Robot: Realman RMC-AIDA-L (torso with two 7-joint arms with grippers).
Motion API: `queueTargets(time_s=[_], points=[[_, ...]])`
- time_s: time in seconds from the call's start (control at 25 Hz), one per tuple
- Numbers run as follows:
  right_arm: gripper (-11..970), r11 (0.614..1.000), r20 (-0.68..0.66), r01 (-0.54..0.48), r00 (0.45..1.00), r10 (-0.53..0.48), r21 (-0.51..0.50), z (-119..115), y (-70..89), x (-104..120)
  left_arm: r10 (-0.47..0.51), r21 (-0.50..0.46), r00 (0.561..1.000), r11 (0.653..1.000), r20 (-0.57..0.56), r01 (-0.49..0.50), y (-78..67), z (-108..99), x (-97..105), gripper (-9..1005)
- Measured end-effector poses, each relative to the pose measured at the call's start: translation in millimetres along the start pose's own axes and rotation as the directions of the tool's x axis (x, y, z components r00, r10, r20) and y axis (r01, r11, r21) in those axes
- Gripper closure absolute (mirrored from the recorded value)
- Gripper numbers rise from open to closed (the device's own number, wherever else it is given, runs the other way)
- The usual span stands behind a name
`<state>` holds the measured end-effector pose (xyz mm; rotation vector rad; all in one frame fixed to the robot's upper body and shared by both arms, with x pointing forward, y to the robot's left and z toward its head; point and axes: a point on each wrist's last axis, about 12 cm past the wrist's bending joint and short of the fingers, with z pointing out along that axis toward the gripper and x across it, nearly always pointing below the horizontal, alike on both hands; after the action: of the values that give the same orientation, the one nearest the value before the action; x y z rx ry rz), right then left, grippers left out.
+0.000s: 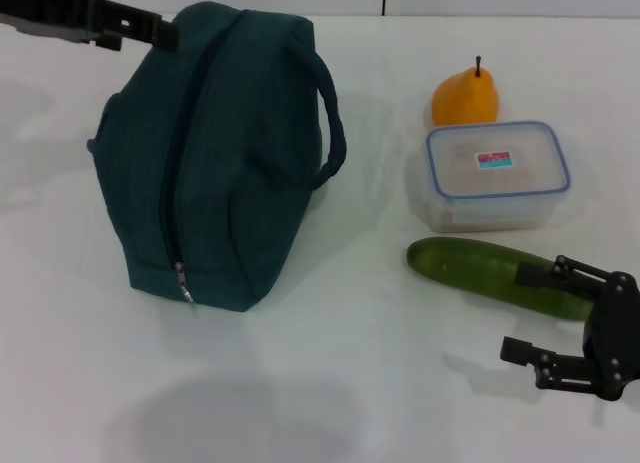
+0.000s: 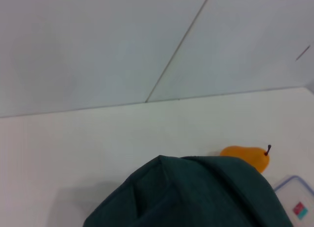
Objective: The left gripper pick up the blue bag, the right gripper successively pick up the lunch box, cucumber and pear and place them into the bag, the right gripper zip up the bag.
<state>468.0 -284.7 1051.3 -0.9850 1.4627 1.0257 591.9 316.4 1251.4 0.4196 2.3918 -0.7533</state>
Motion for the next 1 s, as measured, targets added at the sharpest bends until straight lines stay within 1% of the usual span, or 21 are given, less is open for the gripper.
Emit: queueTargets(time_s=[0.2,0.24,0.28,0.56,0.68,0.92,1.0], points=[[132,1.0,0.001,0.004,1.0,-0.004,-0.004,1.5,-1.4,-1.2,-0.012,-0.032,1.0,0.999,-0.014,0.012,3.5,4.4,0.7,110],[132,1.0,0.001,0.004,1.0,-0.004,-0.004,1.6,-1.6,-1.3,-0.031,-0.034,0.999,0.999,-0.025,0.03,7.5,9.0,3.8,110],[132,1.0,0.0,0.005,1.0,-0.005,-0.004,1.7,-1.7,-1.4,-0.031,-0.034,0.999,0.999,-0.025,0.03,7.5,9.0,3.8,110],[132,1.0,-0.007,0.004,1.0,-0.004,0.005,1.8,-2.7,-0.5,-0.083,0.013,0.994,0.996,-0.075,0.085,23.2,27.9,10.4,110],[132,1.0,-0.008,0.005,1.0,-0.005,0.005,2.1,-3.1,-0.6,-0.089,0.018,0.992,0.996,-0.091,0.091,24.8,33.0,11.4,111],[132,1.0,-0.008,0.006,1.0,-0.006,0.005,2.4,-3.5,-0.8,-0.089,0.007,0.992,0.996,-0.092,0.09,25.9,35.0,10.5,111],[132,1.0,-0.009,0.006,1.0,-0.006,0.006,2.4,-3.6,-0.8,-0.078,0.005,0.992,0.997,-0.1,0.079,25.7,36.2,11.7,178]])
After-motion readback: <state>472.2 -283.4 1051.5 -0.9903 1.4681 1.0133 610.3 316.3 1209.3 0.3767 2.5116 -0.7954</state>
